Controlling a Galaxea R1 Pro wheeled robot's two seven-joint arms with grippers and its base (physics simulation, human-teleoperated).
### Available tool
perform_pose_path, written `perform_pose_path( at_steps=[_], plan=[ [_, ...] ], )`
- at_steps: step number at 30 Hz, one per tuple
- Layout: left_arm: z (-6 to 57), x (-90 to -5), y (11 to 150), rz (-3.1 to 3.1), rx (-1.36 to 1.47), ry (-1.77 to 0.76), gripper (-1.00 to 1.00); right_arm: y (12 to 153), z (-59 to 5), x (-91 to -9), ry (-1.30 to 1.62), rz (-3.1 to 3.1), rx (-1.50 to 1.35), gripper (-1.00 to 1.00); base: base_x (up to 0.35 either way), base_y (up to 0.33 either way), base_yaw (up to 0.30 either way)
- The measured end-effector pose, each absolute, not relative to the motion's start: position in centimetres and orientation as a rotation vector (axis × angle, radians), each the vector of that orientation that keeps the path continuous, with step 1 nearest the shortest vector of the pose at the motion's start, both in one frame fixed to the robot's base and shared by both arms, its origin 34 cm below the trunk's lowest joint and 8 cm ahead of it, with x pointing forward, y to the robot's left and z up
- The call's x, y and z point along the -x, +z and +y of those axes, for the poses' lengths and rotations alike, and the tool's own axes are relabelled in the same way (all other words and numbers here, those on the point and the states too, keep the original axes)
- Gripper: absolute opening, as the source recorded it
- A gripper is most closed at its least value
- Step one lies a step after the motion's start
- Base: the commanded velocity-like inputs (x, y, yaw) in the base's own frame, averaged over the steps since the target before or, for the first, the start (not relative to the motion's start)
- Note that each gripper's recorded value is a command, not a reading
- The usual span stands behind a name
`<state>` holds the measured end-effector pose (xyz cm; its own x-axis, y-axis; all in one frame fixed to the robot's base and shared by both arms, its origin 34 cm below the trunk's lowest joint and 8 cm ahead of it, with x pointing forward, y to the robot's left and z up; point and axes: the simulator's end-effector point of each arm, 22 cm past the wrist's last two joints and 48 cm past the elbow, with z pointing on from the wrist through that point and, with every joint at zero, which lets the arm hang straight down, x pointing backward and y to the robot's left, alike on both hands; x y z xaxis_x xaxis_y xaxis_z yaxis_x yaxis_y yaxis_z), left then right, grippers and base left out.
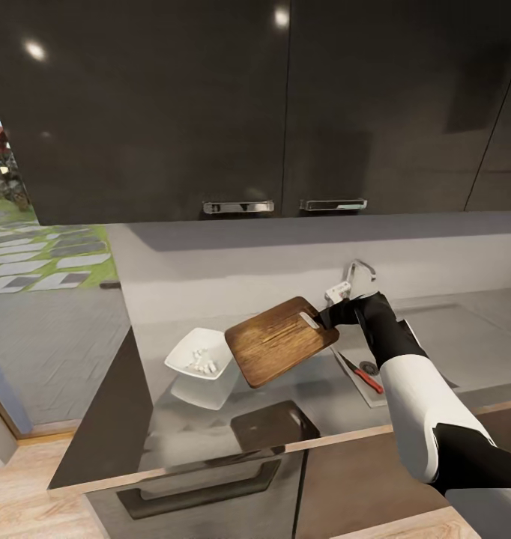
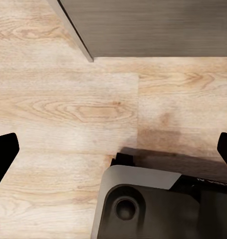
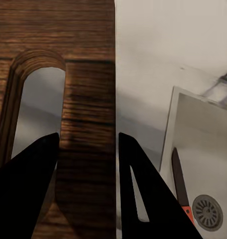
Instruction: In the kitchen, take the Vidalia onion out of the sink, dice it on the chopping board with the paring knife, put the diced onion into the bowl on the countertop, then place both the paring knife and the chopping board into the sink.
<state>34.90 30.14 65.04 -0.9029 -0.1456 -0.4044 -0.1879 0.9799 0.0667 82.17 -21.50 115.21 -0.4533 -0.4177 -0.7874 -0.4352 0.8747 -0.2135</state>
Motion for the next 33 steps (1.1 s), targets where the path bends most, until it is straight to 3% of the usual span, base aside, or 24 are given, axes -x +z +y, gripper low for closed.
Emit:
perform_pose_path(
  at_steps=[33],
  plan=[
    [29.92, -34.86, 65.00, 2.721, 0.239, 0.141, 1.00, 115.09, -21.42, -82.17, 0.026, 2.099, 0.620, -1.00, -0.003, -0.016, 0.000]
  ],
)
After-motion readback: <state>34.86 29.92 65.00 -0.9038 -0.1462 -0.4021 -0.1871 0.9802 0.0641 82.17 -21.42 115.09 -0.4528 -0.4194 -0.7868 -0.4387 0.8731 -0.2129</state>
